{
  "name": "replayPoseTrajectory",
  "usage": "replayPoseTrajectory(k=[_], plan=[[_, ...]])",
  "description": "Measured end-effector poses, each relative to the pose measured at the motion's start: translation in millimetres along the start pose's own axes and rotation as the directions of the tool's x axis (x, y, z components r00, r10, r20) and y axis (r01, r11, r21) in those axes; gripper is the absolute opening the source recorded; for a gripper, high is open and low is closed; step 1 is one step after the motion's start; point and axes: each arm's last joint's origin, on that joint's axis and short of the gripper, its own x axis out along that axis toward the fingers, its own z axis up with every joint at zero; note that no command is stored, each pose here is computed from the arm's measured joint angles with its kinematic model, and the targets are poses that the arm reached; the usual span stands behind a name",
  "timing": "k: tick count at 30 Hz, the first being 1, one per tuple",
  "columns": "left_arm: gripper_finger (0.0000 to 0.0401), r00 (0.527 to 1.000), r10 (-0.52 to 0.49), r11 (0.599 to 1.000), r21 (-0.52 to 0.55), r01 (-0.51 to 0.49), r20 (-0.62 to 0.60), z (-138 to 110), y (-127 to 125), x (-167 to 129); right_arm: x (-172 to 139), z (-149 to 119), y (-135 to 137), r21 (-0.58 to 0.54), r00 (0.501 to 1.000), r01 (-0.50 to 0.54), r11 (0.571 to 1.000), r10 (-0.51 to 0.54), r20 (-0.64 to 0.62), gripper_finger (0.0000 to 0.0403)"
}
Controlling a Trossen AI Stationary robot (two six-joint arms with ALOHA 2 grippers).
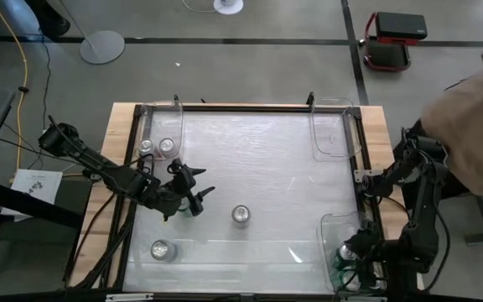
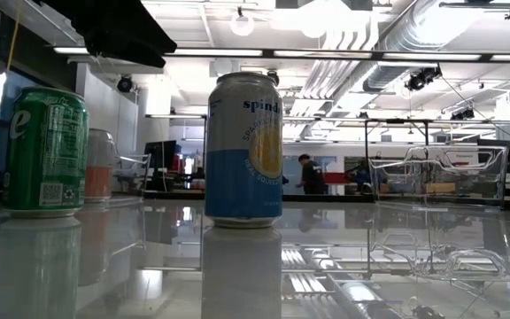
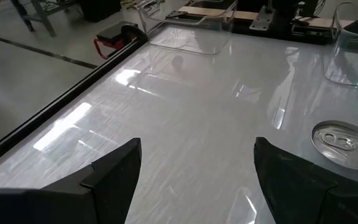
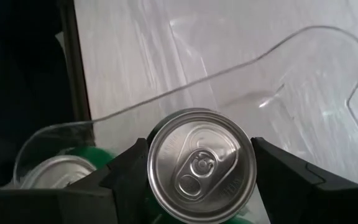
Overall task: Sort soda cans
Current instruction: Put the green soda can into the bottom transparent bin
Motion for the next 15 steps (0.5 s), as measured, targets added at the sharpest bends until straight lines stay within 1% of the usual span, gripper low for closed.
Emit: replayPoseTrajectory(k=[3, 6, 12, 15], plan=[[0.0287, 1.0, 0.0, 1.0, 0.001, 0.0, 0.0, 0, 0, 0, 2, 2, 2, -0.022, 1.0, -0.006, 1.0, 0.006, -0.024, 0.0236], [0.0287, 1.0, 0.0, 1.0, 0.0, 0.0, 0.0, 0, 0, 0, 4, 5, 2, -0.026, 0.999, -0.007, 1.0, 0.006, -0.035, 0.0236], [0.0287, 1.0, 0.0, 1.0, 0.001, 0.0, 0.0, 0, 0, 0, 8, 11, 2, -0.031, 0.993, -0.008, 0.999, 0.004, -0.115, 0.0236], [0.0287, 1.0, 0.0, 1.0, 0.001, 0.0, 0.0, 0, 0, 0, 10, 14, 2, -0.033, 0.992, -0.009, 0.999, 0.005, -0.124, 0.0237]])
